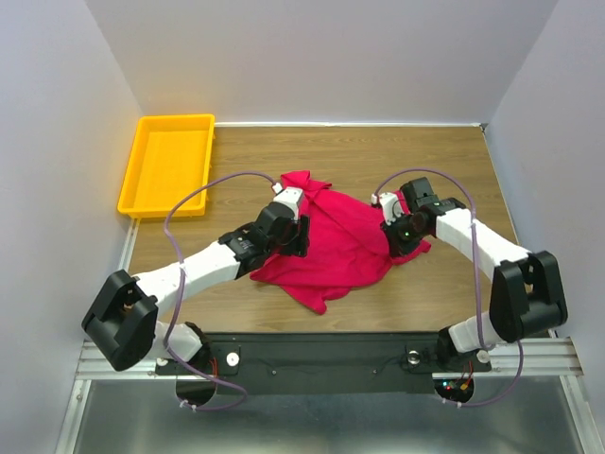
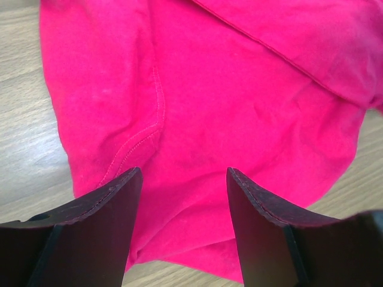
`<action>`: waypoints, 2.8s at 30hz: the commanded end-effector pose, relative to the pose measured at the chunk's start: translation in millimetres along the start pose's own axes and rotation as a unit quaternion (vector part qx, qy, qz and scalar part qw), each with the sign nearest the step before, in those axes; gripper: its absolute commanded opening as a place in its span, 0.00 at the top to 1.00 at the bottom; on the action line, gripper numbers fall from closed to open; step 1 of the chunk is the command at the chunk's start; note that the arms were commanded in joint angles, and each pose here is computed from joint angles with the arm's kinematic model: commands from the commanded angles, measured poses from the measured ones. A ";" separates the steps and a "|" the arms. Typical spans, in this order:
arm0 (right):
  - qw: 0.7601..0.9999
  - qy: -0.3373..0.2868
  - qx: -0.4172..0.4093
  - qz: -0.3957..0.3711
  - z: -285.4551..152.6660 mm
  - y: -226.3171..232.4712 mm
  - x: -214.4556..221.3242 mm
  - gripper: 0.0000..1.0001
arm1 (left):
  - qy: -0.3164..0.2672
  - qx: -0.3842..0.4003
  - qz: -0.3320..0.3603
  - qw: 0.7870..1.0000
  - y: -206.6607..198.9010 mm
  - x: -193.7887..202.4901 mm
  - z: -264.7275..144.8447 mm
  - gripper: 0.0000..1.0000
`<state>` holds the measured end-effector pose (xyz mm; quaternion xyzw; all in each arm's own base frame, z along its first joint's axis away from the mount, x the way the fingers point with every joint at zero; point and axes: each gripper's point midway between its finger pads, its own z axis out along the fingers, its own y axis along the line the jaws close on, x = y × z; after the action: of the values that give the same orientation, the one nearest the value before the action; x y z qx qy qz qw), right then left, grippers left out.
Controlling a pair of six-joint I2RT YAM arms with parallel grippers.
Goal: Fold and stack the t-shirts
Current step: Flatten the tshirt out
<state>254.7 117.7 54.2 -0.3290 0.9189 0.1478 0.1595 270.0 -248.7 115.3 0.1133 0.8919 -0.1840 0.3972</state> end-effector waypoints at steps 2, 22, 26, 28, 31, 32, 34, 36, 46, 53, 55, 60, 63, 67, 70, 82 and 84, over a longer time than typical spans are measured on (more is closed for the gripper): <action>0.995 -0.076 0.048 -0.044 -44.6 -7.2 -41.5 0.98 | -0.018 0.030 0.062 0.997 -15.1 -24.3 3.0 0.30; 0.995 -0.094 0.036 -0.024 -50.8 -11.6 -50.6 0.99 | 0.111 -0.134 0.151 0.973 27.8 9.3 77.3 0.54; 0.994 -0.097 0.038 -0.019 -53.1 -14.1 -51.4 1.00 | 0.121 -0.141 0.158 0.970 29.9 15.4 83.6 0.63; 0.994 -0.100 0.040 -0.018 -55.0 -15.1 -52.1 0.99 | 0.120 -0.144 0.158 0.969 31.1 15.2 82.9 0.75; 0.993 -0.104 0.047 -0.014 -58.9 -18.5 -52.4 0.99 | 0.104 -0.148 0.153 0.972 30.3 6.7 74.7 0.96; 0.993 -0.105 0.051 -0.013 -60.1 -20.6 -52.4 1.00 | 0.099 -0.148 0.149 0.973 30.2 2.9 71.4 1.00; 0.992 -0.108 0.067 -0.009 -65.3 -27.7 -52.4 0.99 | 0.076 -0.149 0.141 0.976 28.4 -10.9 60.1 1.00; 0.990 -0.115 0.085 -0.003 -73.6 -37.6 -54.5 0.99 | 0.065 -0.151 0.127 0.978 31.0 -15.6 52.0 1.00; 0.976 -0.148 0.147 0.056 -112.6 -103.5 -47.3 1.00 | 0.030 -0.073 -0.036 0.996 71.6 -25.0 19.9 1.00; 0.972 -0.146 0.164 0.084 -119.7 -140.8 -31.0 0.99 | 0.042 -0.083 -0.106 0.990 118.6 -12.8 19.0 1.00; 0.971 -0.147 0.164 0.095 -120.1 -151.0 -24.6 0.99 | 0.033 -0.088 -0.137 0.986 134.5 -14.9 16.7 1.00; 0.969 -0.139 0.172 0.111 -118.4 -168.2 -8.4 1.00 | 0.000 -0.106 -0.198 0.974 173.5 -23.9 5.3 1.00; 0.967 -0.135 0.179 0.120 -116.7 -177.4 0.1 0.99 | -0.012 -0.120 -0.214 0.969 189.3 -26.2 -1.1 1.00; 0.963 -0.137 0.191 0.131 -118.9 -189.4 6.5 1.00 | -0.023 -0.118 -0.238 0.964 206.6 -28.7 -5.6 1.00; 0.961 -0.144 0.191 0.137 -120.5 -194.7 6.0 0.99 | -0.016 -0.108 -0.245 0.963 209.9 -27.5 -1.0 1.00; 0.971 -0.186 0.085 0.125 -93.5 -161.7 -3.5 0.99 | -0.079 -0.066 -0.201 0.974 195.9 -79.8 -14.3 0.48; 0.972 -0.186 0.072 0.128 -88.7 -157.7 -2.4 0.99 | -0.101 -0.058 -0.178 0.977 188.5 -93.6 -24.6 0.43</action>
<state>340.2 -44.1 109.4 -0.1479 0.9305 0.1210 0.3127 357.5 -65.6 77.1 -0.1437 0.9087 -0.1886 0.3435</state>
